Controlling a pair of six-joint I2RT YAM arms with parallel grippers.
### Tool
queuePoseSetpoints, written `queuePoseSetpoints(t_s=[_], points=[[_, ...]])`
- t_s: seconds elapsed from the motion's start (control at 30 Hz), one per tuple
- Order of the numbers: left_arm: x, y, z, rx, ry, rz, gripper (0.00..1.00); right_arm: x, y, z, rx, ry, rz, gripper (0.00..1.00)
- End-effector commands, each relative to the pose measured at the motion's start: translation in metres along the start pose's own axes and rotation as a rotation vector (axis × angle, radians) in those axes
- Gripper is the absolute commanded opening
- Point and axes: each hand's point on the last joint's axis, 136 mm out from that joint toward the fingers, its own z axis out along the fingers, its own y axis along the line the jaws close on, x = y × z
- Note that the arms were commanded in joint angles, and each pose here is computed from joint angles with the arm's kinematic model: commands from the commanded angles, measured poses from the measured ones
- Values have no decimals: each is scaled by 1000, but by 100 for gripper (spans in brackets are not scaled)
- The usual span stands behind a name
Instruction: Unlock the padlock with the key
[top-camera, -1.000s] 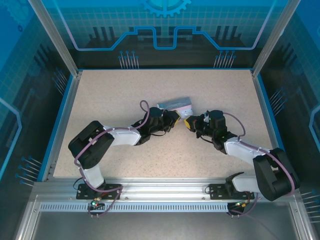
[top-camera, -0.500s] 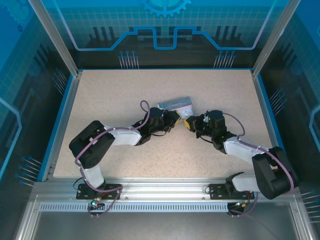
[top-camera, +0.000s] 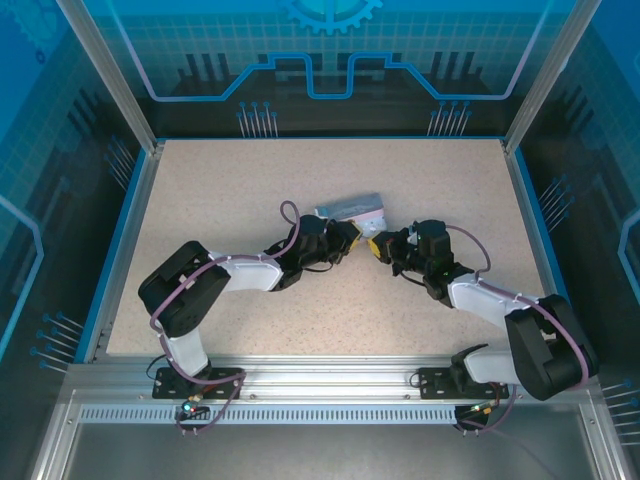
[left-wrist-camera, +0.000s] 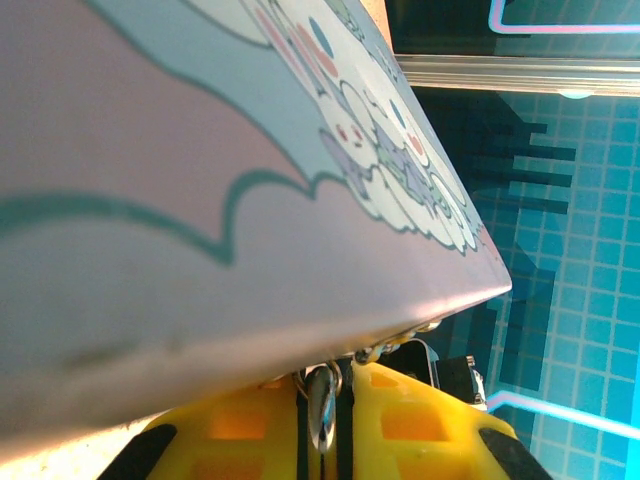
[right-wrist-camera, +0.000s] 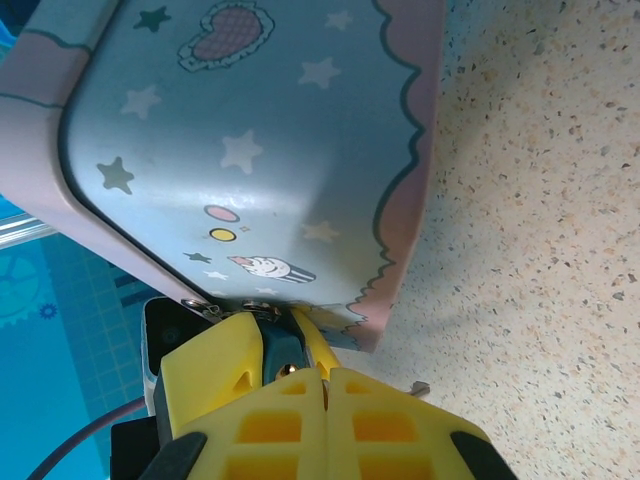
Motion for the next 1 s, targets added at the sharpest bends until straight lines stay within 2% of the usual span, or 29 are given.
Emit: queuePoseSetpoints(t_s=[0.0,0.63,0.97], points=[[7,-4,2,31,12,-2,0,2,24,-5,-65,-5,-38,0],[7,-9,2,48,13,-13,0,2,23,-3,-64,1,-42,0],[7,-9,3,48,9,-16,0,2,1,-8,-27,-9,-28,0]])
